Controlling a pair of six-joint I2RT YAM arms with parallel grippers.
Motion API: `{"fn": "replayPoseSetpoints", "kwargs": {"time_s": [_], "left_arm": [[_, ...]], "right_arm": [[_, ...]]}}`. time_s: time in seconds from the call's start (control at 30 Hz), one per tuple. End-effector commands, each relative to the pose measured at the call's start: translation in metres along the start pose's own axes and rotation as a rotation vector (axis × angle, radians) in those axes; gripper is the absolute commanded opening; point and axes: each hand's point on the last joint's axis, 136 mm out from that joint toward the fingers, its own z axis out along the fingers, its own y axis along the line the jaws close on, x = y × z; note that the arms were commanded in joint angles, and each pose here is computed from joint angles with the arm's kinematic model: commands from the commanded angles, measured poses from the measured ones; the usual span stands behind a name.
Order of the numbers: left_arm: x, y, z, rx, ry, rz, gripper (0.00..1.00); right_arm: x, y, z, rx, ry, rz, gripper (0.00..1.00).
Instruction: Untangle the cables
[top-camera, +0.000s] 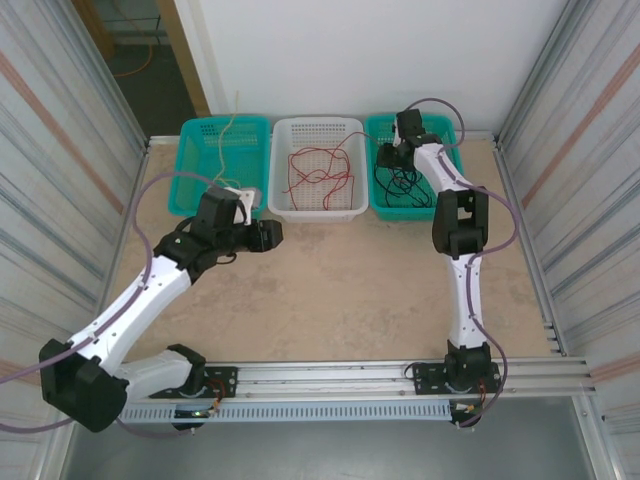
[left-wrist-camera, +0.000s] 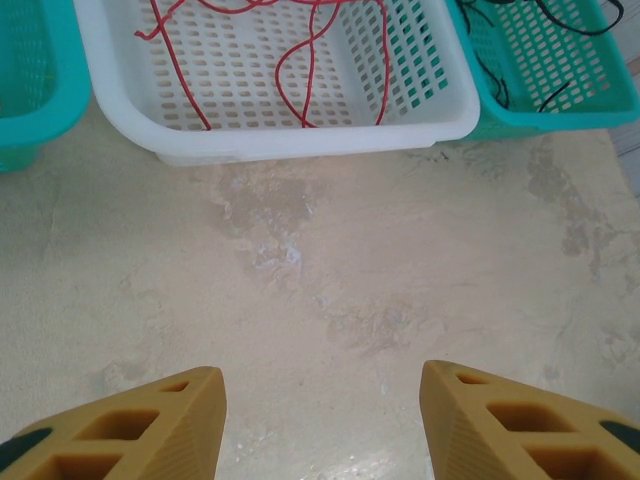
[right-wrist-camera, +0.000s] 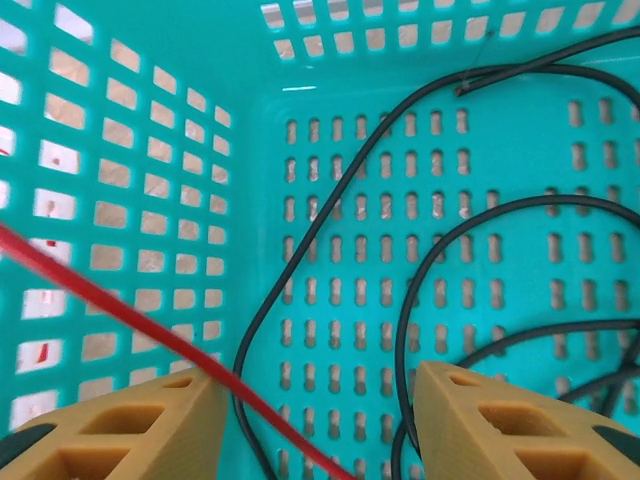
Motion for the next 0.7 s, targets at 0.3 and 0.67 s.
{"fn": "replayPoseSetpoints", "kwargs": {"time_s": [0.3,0.67], "left_arm": [[-0.009,-0.003,0.007,0.02,-0.035,0.028,0.48],[-0.008,-0.006,-0.014,0.044,-0.095,0.016,0.46]], "right_arm": [[-0.014,0.008,-0.015,0.02,-0.023,-0.07,0.0],[-0.038,0.069,-0.144,0.114,-0.208,-0.231,0.0]]}}
